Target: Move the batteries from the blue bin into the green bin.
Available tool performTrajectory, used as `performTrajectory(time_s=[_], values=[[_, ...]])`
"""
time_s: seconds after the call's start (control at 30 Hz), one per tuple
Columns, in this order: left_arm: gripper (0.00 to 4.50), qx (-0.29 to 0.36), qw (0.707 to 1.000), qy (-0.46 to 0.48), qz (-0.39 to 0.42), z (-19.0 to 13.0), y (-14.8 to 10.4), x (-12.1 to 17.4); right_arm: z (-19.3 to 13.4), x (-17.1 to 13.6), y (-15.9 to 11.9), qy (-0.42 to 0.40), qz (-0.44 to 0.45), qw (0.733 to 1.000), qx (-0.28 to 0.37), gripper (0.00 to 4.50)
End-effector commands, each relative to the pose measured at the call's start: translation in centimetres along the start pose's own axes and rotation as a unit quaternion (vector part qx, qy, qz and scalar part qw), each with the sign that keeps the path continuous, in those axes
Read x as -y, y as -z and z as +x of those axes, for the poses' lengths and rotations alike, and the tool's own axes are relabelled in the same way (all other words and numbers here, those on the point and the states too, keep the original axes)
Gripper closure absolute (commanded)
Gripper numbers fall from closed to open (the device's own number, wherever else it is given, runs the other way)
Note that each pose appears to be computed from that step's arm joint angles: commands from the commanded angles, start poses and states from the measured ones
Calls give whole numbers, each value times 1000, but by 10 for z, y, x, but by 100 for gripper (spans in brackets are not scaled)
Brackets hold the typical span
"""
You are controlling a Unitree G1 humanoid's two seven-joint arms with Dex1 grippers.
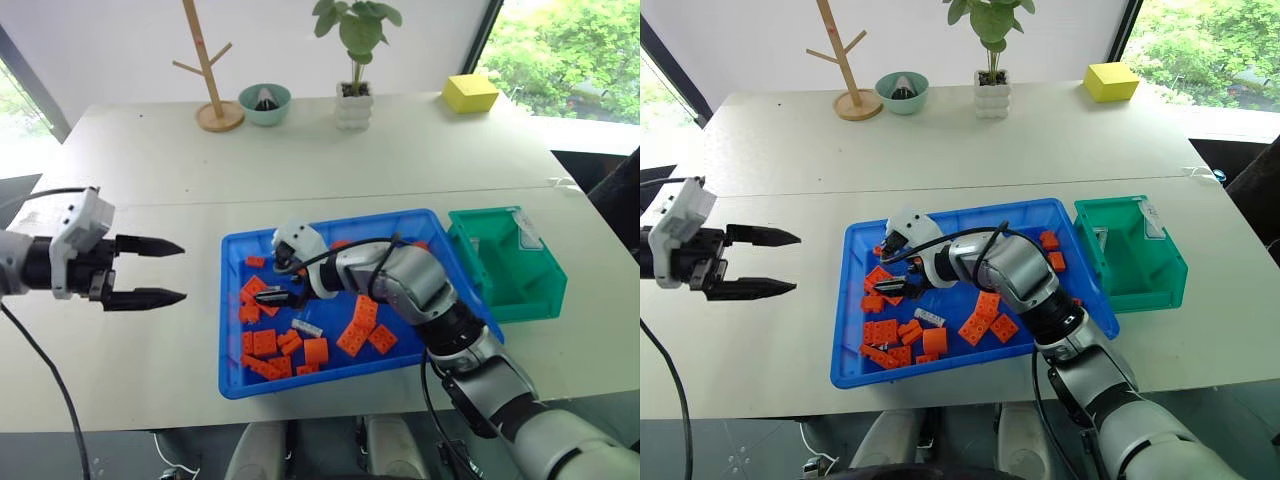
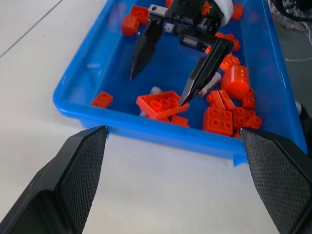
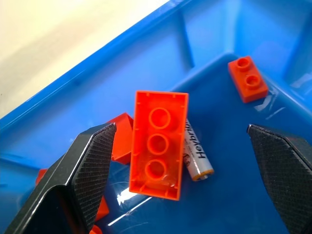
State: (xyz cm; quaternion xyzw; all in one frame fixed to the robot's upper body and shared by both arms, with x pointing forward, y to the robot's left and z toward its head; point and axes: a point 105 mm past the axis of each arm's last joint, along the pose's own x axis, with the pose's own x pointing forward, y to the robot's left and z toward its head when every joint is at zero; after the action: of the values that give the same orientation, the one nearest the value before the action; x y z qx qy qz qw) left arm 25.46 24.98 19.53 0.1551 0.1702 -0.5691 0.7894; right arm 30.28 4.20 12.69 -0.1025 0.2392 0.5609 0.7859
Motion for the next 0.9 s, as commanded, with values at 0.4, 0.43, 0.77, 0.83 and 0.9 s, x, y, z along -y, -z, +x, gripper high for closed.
performTrajectory(time_s=[0.4,0.43,0.77,0.83,0.9], values=[[0,35,998,-8,46,9,-15,-3,22,-8,16,-19,-48,998,-34,30],[0,41,998,-9,47,9,-17,-3,22,-6,17,-14,-51,998,-35,62],[0,96,994,-35,33,18,-12,-2,7,-4,-1,-17,-44,999,-8,439],[0,99,994,-36,27,19,-11,-2,1,-3,-6,-16,-43,999,-3,439],[0,100,994,-37,24,21,-11,-1,-5,-2,-11,-14,-44,999,0,439]])
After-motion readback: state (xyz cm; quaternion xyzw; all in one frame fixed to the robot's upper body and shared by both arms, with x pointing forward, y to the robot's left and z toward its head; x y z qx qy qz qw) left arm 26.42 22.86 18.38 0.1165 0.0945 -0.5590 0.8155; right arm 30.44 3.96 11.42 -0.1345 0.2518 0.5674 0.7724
